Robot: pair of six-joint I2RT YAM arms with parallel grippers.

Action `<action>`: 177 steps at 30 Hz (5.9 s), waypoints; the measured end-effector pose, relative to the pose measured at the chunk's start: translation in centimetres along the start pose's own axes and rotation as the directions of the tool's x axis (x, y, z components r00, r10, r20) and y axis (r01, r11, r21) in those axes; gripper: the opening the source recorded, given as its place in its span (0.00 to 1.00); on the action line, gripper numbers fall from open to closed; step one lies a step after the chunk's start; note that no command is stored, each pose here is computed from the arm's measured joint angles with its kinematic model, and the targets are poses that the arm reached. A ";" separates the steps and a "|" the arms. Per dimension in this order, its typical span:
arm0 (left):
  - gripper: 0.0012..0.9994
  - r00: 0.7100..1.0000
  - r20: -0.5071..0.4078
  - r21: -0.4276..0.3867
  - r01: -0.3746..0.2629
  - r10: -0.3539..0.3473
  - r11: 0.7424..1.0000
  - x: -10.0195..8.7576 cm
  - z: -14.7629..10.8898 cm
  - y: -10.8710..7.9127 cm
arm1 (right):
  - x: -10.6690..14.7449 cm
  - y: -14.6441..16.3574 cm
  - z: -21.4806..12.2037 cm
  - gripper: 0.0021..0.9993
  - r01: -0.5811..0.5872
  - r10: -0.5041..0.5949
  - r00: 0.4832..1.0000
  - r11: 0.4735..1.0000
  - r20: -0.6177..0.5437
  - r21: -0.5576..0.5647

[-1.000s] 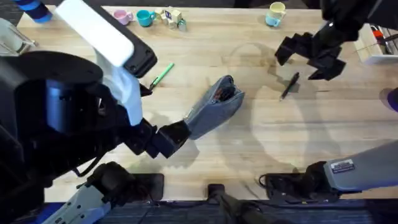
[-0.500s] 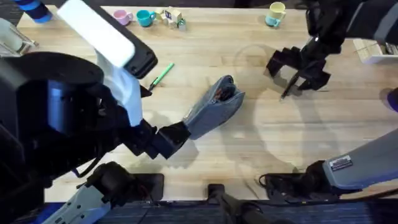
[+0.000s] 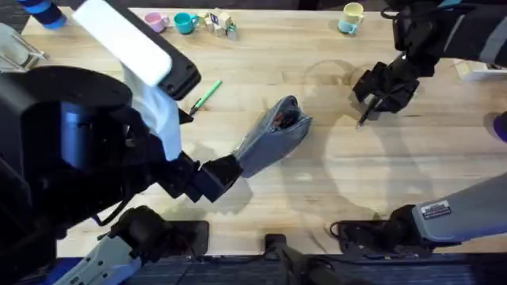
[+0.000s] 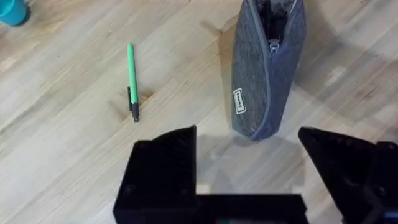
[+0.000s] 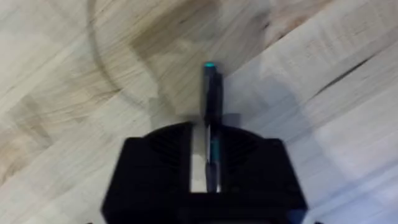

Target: Unzip the bag, pick up the pens from the table one at a time and place them inside, then zip the bag closed.

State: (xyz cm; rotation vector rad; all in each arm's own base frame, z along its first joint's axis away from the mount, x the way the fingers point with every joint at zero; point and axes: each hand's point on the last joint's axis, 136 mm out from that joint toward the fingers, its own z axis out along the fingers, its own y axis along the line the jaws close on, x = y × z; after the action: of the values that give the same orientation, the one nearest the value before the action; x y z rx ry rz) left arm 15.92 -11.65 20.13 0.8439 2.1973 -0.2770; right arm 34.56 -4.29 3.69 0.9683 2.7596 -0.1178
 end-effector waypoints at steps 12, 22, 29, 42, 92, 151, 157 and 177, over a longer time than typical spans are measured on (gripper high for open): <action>0.99 1.000 0.000 0.000 0.000 0.000 1.000 0.0 0.0 0.0 | -0.3 -0.1 -0.1 0.04 0.104 -0.104 0.994 0.995 0.015 0.007; 0.99 1.000 0.000 0.000 0.000 0.000 1.000 0.0 0.0 0.0 | 0.7 1.5 -2.6 0.03 0.320 -0.319 0.947 0.947 0.021 -0.038; 0.99 1.000 0.000 0.000 0.000 0.000 1.000 0.0 0.0 0.0 | 0.1 5.4 -10.4 0.03 0.564 -0.525 0.809 0.820 0.264 -0.095; 0.99 1.000 0.000 0.000 0.000 0.000 1.000 0.0 0.0 0.0 | 8.5 11.0 -14.3 0.03 0.936 -0.894 -0.340 -0.290 0.291 0.200; 0.99 1.000 -0.030 0.003 0.001 -0.001 1.000 0.7 0.0 -0.1 | 23.5 15.4 -11.0 0.45 0.091 -0.024 -0.960 -0.970 0.280 0.226; 0.99 0.965 -0.172 -0.224 0.158 -0.198 0.962 0.9 14.5 15.2 | 20.2 12.7 -27.5 1.00 0.931 -0.625 -0.342 -0.324 0.702 0.165; 0.99 0.973 -0.163 -0.211 0.125 -0.162 0.969 0.8 16.6 15.9 | 20.3 12.6 -27.4 1.00 0.933 -0.631 -0.337 -0.324 0.698 0.158; 0.99 0.881 -0.420 -0.125 0.183 -0.219 0.975 0.5 19.7 17.4 | 20.6 11.4 -26.3 1.00 0.930 -0.673 -0.340 -0.343 0.656 0.130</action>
State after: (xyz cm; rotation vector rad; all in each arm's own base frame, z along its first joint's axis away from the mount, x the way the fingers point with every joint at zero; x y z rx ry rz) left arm 38.27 -6.80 7.18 0.6768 2.7008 -0.1021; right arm 21.39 20.94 24.52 -1.5542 1.8754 0.1353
